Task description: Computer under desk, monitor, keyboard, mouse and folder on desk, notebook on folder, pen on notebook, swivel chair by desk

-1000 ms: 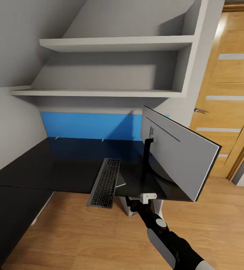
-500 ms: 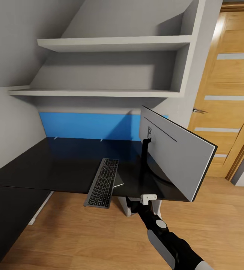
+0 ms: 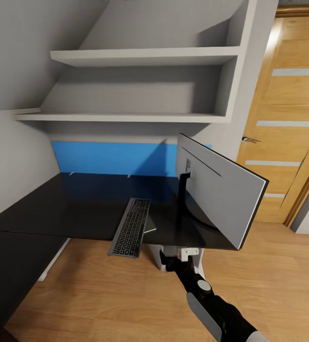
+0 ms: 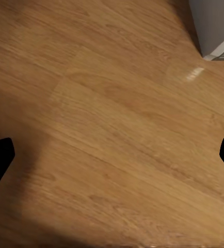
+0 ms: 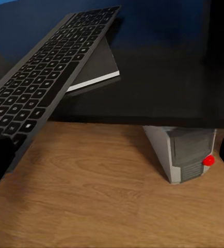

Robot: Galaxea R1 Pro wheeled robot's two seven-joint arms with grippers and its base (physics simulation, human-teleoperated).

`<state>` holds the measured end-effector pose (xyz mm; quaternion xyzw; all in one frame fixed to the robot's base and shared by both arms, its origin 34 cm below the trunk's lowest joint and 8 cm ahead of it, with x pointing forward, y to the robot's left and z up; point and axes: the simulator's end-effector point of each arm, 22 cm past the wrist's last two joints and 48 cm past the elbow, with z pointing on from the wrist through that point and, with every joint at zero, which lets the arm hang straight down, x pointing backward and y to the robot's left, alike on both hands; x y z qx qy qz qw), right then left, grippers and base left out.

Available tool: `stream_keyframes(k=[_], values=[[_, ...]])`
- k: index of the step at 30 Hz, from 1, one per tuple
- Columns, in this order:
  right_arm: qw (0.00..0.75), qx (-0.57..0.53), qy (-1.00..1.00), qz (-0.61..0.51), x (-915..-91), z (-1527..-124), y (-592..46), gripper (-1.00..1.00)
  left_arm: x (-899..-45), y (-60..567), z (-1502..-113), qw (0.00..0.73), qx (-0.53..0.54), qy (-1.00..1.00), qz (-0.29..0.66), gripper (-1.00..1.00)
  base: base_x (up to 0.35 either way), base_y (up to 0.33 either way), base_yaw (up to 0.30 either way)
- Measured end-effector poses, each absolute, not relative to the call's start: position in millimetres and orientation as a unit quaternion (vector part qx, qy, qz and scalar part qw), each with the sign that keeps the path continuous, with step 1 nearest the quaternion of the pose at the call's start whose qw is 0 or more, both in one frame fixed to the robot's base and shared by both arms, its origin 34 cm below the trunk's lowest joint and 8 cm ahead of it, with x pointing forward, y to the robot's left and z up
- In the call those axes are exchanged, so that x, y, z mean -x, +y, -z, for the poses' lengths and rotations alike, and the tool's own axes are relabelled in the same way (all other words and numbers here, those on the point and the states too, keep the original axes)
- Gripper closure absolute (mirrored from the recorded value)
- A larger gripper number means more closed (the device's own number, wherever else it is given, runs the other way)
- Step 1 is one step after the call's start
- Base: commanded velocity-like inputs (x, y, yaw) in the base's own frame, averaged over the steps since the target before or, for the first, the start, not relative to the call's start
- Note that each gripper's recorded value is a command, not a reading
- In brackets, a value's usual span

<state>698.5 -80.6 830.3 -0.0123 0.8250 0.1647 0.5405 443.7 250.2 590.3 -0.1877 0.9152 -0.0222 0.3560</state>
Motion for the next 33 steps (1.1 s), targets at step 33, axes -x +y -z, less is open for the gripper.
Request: stream_keyframes(k=[33], values=[[0.476,0.046,0.873,-0.095,-639.0,-712.7,-93.5,-1.00,-448.7,253.6,-594.2,0.363,0.186,0.913,0.021,-1.00,-0.065,-0.010,0.000]])
